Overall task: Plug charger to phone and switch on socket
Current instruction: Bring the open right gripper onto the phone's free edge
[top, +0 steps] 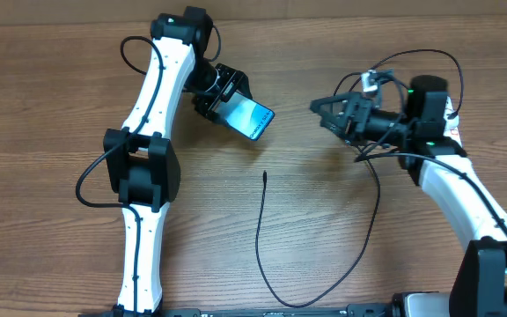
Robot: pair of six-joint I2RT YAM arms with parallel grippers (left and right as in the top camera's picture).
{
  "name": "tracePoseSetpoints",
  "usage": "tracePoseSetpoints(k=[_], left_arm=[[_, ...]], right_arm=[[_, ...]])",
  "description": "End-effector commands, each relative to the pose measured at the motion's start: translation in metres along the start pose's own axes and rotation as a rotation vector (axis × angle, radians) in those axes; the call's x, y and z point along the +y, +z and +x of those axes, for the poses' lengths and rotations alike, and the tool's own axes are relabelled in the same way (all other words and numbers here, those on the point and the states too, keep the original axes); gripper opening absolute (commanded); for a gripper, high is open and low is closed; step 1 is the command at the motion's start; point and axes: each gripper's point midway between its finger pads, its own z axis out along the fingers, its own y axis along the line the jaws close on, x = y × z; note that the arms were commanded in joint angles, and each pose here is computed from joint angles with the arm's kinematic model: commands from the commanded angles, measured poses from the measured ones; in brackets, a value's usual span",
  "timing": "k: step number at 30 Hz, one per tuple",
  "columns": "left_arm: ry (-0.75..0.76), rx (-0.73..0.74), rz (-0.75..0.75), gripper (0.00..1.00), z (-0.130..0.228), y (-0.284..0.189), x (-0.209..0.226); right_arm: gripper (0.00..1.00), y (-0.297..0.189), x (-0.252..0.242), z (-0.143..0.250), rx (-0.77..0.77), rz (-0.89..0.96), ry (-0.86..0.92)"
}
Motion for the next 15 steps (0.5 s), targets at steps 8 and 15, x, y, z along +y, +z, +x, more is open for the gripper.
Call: tracePoseSetpoints(k=[8, 15], left_arm=[[-0.057, 0.010, 0.023, 0.04, 0.023, 0.006, -0.017], [-0.030, 0.039, 0.038, 0.04, 0.036, 0.011, -0.024]], right_arm=[[1.00, 0.035, -0.025, 0.004, -0.112, 0.259, 0.091], [1.00, 0.039, -0.031, 0.004, -0.161, 0.309, 0.187]])
